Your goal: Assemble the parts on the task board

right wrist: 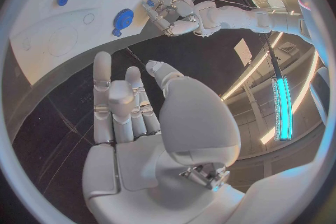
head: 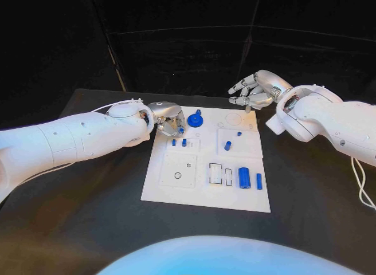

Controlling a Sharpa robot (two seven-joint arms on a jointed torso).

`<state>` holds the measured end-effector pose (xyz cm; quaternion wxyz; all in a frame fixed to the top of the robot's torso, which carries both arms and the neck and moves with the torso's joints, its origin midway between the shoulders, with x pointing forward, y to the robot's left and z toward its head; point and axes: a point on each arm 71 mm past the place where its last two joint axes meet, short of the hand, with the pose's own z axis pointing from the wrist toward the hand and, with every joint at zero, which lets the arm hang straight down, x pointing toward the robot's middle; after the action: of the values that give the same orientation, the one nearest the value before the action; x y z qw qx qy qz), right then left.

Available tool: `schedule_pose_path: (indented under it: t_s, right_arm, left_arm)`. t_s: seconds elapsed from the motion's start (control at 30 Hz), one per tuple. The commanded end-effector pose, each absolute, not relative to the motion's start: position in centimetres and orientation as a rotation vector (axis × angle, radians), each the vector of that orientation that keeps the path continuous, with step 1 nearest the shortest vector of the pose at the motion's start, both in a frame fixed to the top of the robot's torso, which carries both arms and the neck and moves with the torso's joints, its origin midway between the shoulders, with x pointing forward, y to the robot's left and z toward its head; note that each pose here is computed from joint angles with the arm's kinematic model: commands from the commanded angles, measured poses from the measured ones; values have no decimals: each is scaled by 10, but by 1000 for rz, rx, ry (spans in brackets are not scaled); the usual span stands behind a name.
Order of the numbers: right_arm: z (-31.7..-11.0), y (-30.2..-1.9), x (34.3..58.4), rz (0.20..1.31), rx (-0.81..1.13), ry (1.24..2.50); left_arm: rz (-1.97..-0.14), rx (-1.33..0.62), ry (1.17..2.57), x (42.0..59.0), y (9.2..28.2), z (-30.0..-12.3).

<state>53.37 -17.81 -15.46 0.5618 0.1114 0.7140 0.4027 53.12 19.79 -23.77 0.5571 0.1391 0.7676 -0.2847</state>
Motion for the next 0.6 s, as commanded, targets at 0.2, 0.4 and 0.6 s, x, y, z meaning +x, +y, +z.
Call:
schedule_pose_path:
  t_s: [0.2, 0.4, 0.6]
  right_arm:
    - [-152, -178, 534, 957, 262, 1664]
    - [-152, -178, 534, 957, 262, 1664]
    - [-152, -178, 534, 957, 262, 1663]
  left_arm:
    - [-662, 336, 1868, 530, 199, -243]
    - [-659, 336, 1876, 530, 199, -244]
    - [-659, 337, 1879, 531, 198, -244]
